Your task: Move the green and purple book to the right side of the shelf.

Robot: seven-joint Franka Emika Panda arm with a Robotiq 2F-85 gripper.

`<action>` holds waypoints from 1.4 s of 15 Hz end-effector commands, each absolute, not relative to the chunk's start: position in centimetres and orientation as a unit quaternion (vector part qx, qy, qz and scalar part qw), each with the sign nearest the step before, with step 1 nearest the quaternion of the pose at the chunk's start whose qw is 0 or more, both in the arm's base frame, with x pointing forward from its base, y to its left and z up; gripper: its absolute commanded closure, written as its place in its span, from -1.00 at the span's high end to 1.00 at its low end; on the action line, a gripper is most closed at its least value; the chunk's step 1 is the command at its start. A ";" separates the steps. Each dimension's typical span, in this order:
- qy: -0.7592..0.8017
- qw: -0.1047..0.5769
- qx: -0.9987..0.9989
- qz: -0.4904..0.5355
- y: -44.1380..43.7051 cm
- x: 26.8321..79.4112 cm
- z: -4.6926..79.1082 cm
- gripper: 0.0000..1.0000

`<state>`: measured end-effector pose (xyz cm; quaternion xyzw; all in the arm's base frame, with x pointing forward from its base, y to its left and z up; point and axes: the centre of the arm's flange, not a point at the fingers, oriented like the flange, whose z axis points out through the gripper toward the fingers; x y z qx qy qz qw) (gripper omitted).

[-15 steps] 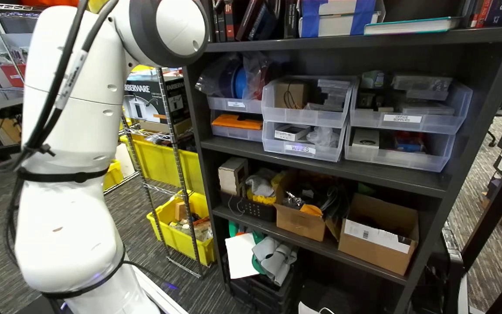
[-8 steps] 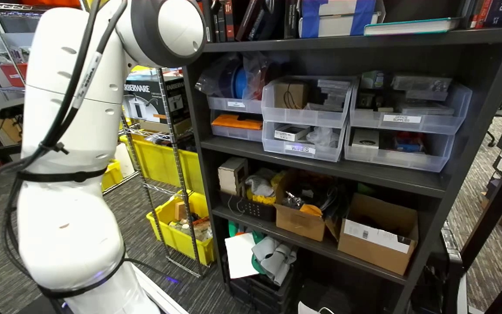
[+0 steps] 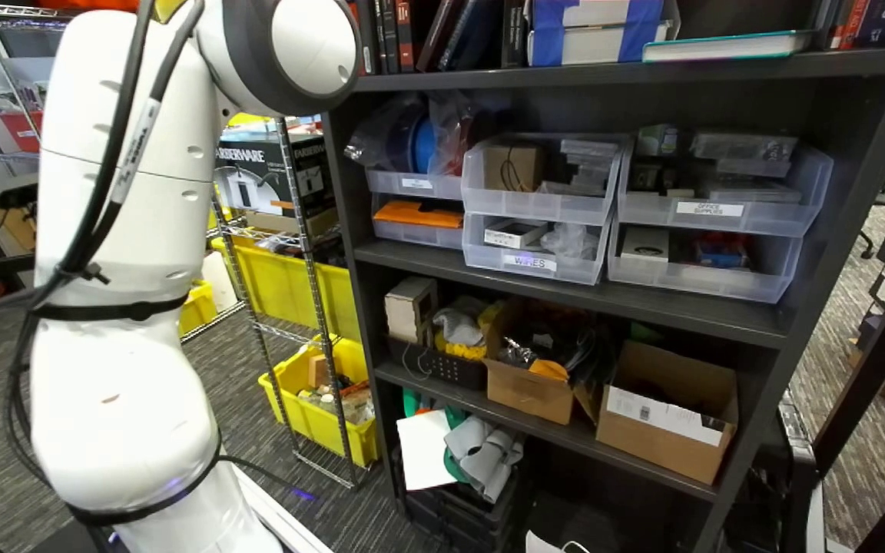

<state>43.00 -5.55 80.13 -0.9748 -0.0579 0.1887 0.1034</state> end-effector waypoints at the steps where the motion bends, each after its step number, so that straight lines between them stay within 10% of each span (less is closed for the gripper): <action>1: -0.061 0.070 -0.984 0.152 -6.6 37.4 75.1 1.00; 21: -0.087 0.039 -0.995 -0.034 -4.8 45.2 85.2 1.00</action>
